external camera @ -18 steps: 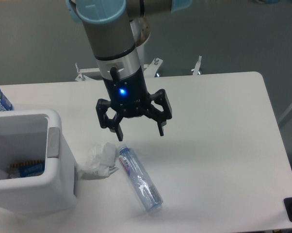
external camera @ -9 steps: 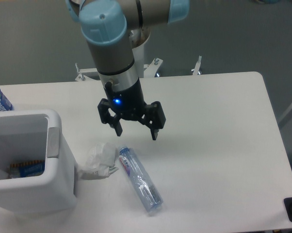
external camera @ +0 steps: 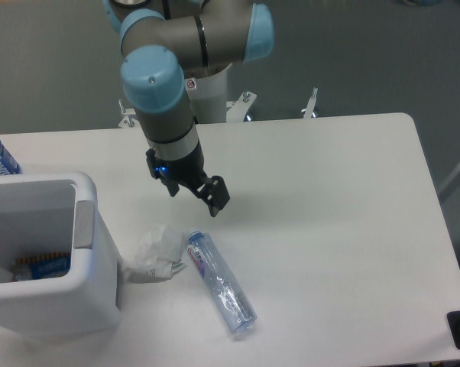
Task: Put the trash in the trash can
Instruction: 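Lower the open gripper toward the white tissue beside the bin, then close the gripper on the white tissue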
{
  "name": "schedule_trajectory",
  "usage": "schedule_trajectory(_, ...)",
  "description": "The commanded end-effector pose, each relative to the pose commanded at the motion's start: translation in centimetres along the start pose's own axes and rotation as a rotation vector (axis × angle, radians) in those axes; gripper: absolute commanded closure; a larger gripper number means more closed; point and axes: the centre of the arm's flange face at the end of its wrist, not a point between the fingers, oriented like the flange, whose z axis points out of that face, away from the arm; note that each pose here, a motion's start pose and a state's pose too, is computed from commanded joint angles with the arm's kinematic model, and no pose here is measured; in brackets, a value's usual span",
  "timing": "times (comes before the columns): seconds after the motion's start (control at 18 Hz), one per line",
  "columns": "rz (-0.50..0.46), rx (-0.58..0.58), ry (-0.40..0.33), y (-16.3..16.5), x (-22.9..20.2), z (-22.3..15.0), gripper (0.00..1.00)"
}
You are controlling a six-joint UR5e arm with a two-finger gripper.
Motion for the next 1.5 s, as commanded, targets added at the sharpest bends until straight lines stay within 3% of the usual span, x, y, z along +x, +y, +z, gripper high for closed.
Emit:
schedule_trajectory(0.61, 0.041, -0.027, 0.023, -1.4, 2.4, 6.7, 0.0)
schedule_trajectory(1.0, 0.052, -0.017, 0.015, -2.6, 2.7, 7.9, 0.0)
schedule_trajectory(1.22, 0.046, -0.019, 0.013, -2.6, 2.7, 7.9, 0.17)
schedule_trajectory(1.5, 0.047, -0.03, 0.025, -2.7, 2.9, 8.8, 0.19)
